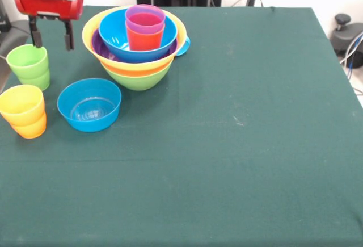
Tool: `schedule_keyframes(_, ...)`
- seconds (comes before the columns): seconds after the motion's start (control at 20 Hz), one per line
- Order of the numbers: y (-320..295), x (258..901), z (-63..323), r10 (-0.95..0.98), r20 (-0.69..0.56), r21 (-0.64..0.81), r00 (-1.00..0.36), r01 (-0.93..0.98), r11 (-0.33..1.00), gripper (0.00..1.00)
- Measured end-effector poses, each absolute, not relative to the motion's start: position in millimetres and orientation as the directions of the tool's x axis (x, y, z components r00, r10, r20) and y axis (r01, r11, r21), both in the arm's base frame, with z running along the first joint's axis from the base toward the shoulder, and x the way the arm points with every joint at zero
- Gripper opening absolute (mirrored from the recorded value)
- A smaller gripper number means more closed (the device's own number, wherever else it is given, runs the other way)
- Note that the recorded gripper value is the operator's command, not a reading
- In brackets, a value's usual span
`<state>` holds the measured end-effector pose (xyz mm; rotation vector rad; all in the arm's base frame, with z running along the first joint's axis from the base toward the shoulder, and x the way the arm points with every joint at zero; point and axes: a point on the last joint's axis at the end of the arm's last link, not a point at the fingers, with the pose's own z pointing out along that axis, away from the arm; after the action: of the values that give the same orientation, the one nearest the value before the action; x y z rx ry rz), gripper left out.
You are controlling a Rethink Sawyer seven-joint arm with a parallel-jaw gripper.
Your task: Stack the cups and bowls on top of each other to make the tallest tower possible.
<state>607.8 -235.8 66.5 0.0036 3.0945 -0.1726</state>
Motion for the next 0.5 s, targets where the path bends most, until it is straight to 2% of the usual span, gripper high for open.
schedule_keyframes(0.5,-241.0,602.4,60.0,0.011,-0.034,-0.102,-0.999,0.015,0.995,1.00)
